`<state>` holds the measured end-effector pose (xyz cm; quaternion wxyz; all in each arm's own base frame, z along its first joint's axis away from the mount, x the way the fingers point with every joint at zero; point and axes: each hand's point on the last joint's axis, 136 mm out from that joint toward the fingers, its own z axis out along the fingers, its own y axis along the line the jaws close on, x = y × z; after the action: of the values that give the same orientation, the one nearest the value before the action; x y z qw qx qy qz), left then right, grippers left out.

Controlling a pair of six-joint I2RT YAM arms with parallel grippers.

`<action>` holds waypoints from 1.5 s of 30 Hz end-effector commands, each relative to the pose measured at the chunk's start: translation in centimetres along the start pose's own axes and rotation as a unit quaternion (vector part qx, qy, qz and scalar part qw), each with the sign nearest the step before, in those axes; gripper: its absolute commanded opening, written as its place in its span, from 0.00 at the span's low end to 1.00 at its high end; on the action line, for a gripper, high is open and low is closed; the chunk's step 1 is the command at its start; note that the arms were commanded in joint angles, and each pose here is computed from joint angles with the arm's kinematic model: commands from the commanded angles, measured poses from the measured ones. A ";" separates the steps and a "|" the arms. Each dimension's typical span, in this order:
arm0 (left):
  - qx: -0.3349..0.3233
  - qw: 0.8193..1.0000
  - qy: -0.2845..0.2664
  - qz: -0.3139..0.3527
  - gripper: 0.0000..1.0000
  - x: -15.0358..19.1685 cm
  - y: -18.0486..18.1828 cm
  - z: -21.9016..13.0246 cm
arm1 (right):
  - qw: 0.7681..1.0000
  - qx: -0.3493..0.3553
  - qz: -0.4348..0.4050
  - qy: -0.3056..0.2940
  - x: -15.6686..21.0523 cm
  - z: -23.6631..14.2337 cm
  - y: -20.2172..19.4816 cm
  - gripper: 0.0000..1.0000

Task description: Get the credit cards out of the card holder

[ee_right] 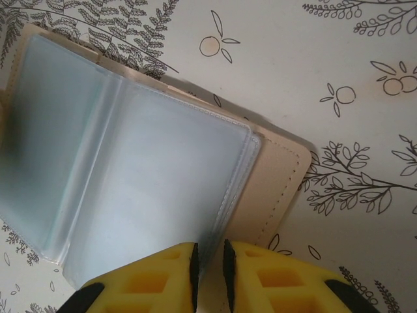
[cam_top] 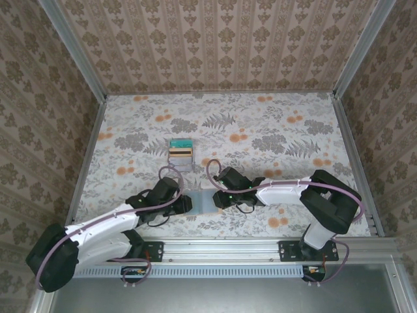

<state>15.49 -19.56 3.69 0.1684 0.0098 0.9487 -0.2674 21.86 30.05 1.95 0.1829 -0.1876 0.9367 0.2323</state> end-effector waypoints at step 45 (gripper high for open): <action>0.134 0.989 -0.004 0.055 0.62 -1.0 -8.3 0.9 | 0.997 0.053 0.033 -0.054 0.1 -3.4 -3.1 0.25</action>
<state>15.17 -25.23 5.66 0.1681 0.0671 0.9160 -0.3581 21.70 27.68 2.88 0.2132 -0.1629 0.9372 0.2229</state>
